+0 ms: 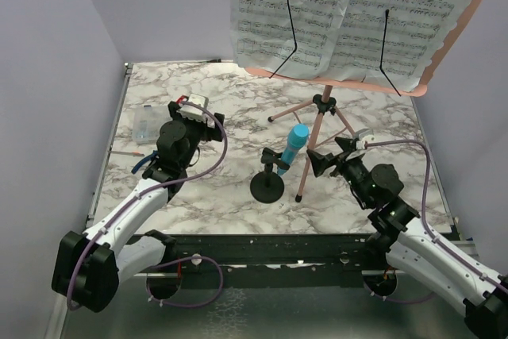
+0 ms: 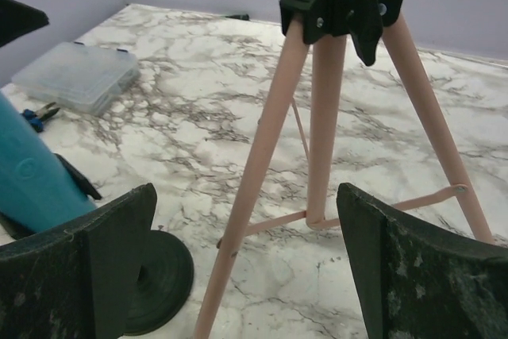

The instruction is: Set up the instrument practice props

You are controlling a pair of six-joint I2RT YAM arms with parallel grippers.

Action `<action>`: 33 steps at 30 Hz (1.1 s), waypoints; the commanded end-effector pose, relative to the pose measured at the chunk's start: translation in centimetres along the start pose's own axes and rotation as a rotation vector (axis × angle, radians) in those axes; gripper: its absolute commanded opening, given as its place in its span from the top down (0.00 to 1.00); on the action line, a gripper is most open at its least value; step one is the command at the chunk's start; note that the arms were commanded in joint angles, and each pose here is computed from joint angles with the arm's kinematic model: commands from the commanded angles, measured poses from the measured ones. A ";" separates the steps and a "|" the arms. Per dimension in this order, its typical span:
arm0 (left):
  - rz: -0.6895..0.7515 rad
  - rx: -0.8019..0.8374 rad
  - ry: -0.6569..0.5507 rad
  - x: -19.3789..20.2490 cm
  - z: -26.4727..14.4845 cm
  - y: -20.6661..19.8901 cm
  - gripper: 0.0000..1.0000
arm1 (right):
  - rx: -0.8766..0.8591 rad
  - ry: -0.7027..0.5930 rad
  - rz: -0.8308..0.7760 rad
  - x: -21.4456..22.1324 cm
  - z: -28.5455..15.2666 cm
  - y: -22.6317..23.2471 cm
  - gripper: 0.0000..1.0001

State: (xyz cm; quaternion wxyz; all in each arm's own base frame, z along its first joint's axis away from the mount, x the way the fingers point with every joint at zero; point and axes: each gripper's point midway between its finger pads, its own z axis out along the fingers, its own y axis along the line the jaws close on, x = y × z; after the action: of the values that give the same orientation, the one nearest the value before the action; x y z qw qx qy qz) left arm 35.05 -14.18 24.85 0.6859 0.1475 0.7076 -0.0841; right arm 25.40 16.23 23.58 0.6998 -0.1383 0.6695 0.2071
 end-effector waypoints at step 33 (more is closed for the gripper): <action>-0.185 -0.580 0.073 15.2 -2.6 13.1 0.01 | 0.879 -0.019 -0.020 8.4 -3.1 -24.5 0.00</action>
State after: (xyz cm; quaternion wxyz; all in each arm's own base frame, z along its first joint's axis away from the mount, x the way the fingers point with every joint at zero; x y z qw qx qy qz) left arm 37.04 -1.19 11.44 0.6570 -0.1020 0.7466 0.0238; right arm 34.33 -4.25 11.94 0.6672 0.1443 0.7268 -0.0761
